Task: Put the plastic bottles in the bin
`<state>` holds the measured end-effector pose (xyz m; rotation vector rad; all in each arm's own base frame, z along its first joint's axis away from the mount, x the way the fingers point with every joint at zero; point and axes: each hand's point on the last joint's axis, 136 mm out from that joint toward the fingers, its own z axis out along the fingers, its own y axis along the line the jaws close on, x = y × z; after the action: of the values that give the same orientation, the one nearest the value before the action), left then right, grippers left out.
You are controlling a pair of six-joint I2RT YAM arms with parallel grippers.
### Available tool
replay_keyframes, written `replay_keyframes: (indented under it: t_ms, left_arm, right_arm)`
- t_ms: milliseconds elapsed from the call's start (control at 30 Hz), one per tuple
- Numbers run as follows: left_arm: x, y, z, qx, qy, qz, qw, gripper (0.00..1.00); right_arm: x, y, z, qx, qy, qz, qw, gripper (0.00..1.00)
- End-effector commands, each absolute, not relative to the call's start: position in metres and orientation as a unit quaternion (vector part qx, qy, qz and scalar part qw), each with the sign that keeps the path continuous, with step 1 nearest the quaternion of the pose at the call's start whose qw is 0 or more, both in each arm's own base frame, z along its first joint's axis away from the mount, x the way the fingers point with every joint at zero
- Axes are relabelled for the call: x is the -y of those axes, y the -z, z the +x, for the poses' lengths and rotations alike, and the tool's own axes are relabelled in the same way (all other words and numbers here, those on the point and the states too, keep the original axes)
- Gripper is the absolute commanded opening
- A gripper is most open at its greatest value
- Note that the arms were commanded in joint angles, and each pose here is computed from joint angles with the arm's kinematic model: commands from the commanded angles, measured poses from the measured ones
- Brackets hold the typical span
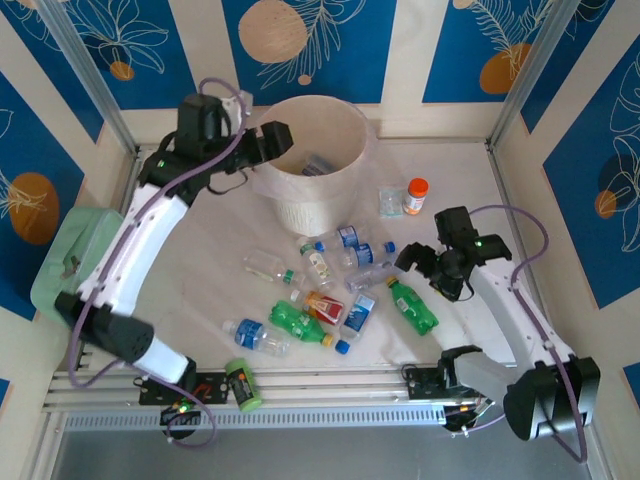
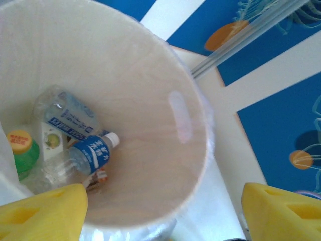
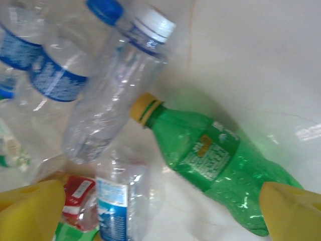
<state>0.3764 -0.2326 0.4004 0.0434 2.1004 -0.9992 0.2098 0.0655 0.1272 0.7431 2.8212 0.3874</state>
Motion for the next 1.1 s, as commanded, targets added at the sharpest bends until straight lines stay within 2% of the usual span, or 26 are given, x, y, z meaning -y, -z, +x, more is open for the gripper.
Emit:
replay_keyframes:
  t_ms: [0,233,500,700,1067]
  left_arm:
    - [0.241,-0.406,0.364,-0.798,0.439,0.031,0.412,0.79]
    - [0.237,-0.397,0.334,-0.785,0.468,0.042,0.405,0.79]
    - [0.236,-0.391,0.331,-0.789,0.466,0.040,0.398,0.79]
    - [0.238,-0.388,0.334,-0.790,0.471,0.035,0.392,0.79]
    - [0.239,-0.379,0.332,-0.794,0.473,0.031,0.380,0.78]
  right_arm:
    - [-0.057,-0.107,0.195,-0.961,-0.069,0.260,0.061,0.99]
    - [-0.061,-0.085,0.186,-0.974,0.047,0.221,0.010,0.99]
    - [-0.065,-0.071,0.182,-0.975,0.124,0.184,-0.024,0.99]
    - [-0.068,-0.056,0.181,-0.974,0.109,0.193,-0.047,1.00]
    - [-0.072,-0.033,0.189,-0.969,0.033,0.236,-0.065,0.92]
